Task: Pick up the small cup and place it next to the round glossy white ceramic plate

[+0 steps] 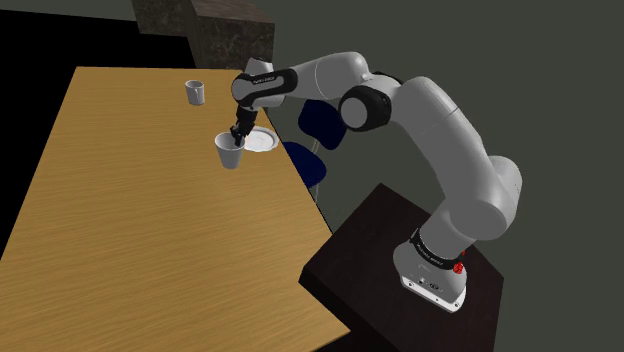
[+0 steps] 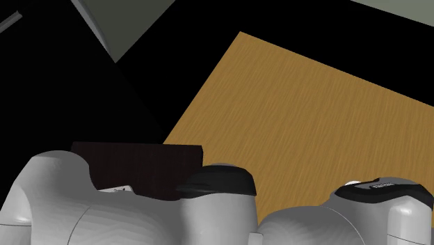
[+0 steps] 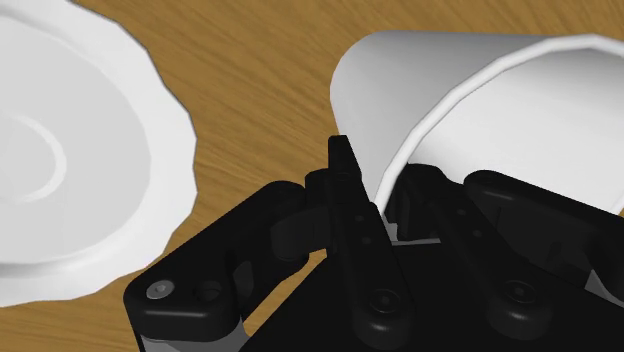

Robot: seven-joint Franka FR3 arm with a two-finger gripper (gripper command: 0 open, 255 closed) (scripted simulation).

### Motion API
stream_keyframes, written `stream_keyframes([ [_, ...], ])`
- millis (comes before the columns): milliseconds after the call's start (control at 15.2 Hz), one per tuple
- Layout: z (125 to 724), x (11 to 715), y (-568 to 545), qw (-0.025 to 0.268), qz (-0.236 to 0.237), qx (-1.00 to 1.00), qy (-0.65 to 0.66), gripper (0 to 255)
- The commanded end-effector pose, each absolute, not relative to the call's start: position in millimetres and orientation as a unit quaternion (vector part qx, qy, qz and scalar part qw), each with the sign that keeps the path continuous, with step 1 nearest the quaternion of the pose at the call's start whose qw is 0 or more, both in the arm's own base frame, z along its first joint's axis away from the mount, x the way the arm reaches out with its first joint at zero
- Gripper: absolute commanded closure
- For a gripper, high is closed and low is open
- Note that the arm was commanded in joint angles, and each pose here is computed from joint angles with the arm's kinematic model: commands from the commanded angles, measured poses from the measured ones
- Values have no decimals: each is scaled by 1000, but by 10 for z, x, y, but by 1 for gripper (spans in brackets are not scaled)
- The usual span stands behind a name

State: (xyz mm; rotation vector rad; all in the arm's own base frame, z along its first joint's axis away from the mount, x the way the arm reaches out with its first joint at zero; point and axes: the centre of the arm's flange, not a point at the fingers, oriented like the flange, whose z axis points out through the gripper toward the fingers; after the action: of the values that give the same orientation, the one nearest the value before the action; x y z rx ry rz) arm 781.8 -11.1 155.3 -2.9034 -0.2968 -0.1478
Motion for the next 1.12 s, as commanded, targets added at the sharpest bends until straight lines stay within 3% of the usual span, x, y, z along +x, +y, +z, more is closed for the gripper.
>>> stream_keyframes([
  [0, 1533, 7821, -111, 109, -51, -988, -101, 255],
  [396, 1533, 7822, -111, 109, -51, -988, -101, 255],
  [462, 1533, 7822, -110, 109, -51, -988, -101, 0],
  [792, 1533, 7822, -110, 109, -51, -988, -101, 0],
  [1056, 2019, 7782, -224, 109, -51, -988, -101, 0],
])
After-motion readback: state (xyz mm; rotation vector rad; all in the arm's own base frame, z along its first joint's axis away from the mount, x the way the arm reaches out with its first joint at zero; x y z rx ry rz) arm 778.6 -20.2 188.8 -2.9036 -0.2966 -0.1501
